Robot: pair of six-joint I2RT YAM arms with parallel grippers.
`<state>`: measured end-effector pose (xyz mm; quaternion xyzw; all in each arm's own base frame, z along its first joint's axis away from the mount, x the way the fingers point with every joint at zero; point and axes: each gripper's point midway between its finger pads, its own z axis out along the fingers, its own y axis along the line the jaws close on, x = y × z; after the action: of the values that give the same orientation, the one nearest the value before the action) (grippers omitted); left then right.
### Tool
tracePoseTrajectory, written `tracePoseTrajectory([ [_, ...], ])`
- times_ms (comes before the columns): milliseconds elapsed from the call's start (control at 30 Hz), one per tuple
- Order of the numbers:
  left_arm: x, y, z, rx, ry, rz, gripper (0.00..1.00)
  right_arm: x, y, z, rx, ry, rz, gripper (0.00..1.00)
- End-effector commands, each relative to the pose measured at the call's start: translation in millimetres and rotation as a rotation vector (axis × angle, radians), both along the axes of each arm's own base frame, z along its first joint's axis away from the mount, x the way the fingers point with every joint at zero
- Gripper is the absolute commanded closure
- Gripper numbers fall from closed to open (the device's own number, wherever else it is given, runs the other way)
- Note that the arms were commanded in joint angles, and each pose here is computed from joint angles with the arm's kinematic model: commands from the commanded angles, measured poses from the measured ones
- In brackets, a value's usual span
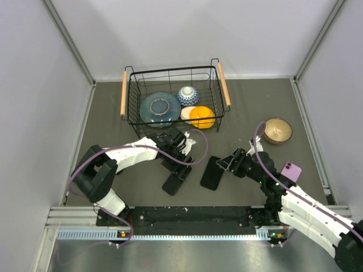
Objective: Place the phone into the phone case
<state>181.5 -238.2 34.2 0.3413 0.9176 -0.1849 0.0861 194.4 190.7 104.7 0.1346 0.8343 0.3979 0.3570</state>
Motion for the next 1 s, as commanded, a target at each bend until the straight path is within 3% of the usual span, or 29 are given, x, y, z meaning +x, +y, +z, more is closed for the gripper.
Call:
tracePoseTrajectory([
  [0, -2, -35, 35, -0.220, 0.002, 0.010, 0.43, 9, 32, 42, 0.217, -0.064, 0.028, 0.39],
  [133, -2, -44, 43, -0.271, 0.013, 0.031, 0.44, 16, 47, 29, 0.192, -0.007, 0.002, 0.39],
  [300, -3, -51, 51, -0.317, 0.019, 0.017, 0.44, 11, 81, 25, 0.179, 0.041, 0.086, 0.41],
  [967, -9, -55, 51, -0.364, 0.034, -0.001, 0.44, -2, 130, -1, 0.093, 0.126, 0.195, 0.64],
])
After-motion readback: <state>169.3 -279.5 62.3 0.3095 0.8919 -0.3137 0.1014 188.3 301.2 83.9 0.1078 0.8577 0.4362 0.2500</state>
